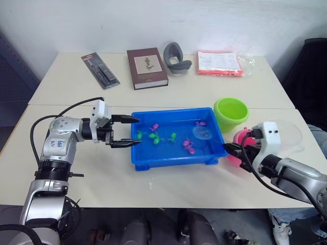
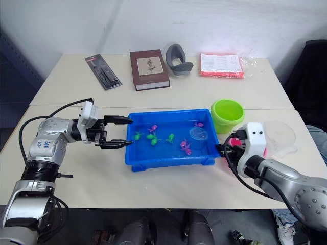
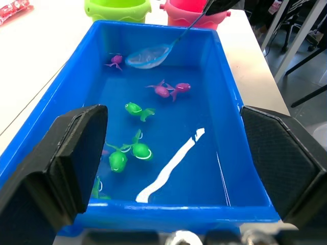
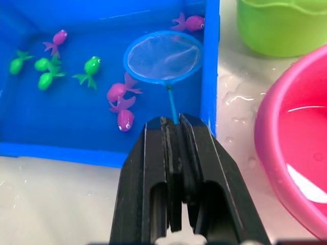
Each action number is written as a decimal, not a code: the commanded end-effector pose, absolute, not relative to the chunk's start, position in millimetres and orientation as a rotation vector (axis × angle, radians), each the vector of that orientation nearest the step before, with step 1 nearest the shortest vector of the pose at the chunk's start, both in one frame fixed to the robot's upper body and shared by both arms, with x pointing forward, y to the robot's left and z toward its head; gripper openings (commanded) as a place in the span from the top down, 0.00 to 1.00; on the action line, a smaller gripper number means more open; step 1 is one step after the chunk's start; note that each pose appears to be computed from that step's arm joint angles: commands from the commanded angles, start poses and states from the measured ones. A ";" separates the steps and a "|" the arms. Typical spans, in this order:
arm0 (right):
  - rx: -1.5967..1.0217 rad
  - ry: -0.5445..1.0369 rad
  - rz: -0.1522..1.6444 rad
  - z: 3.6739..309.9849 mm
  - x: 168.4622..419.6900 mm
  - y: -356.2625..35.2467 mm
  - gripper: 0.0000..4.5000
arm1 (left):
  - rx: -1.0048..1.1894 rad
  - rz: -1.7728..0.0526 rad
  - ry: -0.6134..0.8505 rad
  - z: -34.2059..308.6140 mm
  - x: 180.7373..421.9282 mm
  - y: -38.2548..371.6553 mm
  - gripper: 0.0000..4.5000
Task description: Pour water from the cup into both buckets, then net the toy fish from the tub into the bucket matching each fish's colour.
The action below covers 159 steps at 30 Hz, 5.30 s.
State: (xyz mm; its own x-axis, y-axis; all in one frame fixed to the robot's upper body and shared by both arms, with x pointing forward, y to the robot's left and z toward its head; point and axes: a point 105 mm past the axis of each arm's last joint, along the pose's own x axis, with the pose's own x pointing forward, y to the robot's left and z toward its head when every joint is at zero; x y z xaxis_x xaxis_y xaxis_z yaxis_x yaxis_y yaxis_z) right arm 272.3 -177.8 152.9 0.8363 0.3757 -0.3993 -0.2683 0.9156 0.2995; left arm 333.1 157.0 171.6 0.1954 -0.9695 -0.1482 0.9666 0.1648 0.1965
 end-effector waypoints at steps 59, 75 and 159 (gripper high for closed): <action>-0.134 -0.009 0.390 188.5 234.1 -174.8 1.00 | 0.237 -1.497 -0.107 178.6 339.3 116.2 0.01; -0.248 -0.009 0.096 190.8 160.4 -240.9 1.00 | 0.221 -1.624 -0.116 181.0 345.9 85.4 0.01; -1.305 0.002 0.773 181.9 308.2 -216.1 1.00 | 0.176 -1.366 -0.166 165.0 326.8 120.2 0.01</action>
